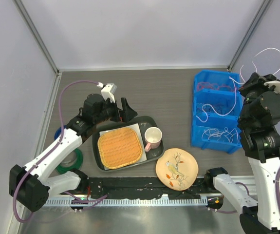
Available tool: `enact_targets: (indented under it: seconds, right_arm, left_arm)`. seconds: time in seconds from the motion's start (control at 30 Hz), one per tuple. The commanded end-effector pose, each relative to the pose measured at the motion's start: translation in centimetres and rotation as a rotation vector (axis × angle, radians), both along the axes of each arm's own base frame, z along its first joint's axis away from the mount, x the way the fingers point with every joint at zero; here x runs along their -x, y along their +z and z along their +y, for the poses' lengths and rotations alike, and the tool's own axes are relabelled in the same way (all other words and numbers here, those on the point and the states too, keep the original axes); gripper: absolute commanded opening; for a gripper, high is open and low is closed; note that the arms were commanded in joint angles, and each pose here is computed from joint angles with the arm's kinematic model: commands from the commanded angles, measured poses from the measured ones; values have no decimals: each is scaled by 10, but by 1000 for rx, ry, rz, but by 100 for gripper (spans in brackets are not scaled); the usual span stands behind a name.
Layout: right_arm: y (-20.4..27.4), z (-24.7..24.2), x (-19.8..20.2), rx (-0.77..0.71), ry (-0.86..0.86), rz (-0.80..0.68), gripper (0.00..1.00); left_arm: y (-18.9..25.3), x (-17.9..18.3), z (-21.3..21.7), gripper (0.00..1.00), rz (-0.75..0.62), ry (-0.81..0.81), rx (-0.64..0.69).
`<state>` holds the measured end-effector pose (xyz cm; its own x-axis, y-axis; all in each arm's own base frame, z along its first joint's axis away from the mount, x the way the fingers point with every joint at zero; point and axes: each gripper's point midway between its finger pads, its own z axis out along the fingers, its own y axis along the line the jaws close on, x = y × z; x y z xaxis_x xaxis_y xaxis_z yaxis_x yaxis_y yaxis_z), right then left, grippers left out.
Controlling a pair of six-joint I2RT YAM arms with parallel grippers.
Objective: Untangle the cables
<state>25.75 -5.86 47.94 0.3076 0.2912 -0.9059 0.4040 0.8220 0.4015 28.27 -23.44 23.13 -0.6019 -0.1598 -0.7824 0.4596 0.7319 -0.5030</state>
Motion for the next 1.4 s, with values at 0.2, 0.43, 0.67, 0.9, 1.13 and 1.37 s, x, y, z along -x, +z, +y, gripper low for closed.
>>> enact_targets:
  seconds: [0.2, 0.43, 0.67, 0.9, 1.13, 1.37]
  right_arm:
    - [-75, -19, 10, -18, -127, 139, 1]
    - [-145, -33, 5, -8, -257, 288, 1]
    - [-210, -35, 15, -31, -289, 393, 1]
    - [-305, -5, 18, -189, -141, 512, 1]
    - [-339, -6, 24, -183, -161, 604, 16]
    - [-304, 7, 11, -102, -30, 614, 68]
  left_arm:
    - [15, 4, 2, 100, -55, -7, 15]
    - [11, 2, 1, 100, -46, -7, 9]
    - [6, -1, -1, 100, -27, -7, 3]
    - [3, -3, -3, 100, -16, -11, 2]
    - [-1, -6, -3, 100, -10, -4, -5]
    - [-10, -12, 0, 100, 15, 29, -36]
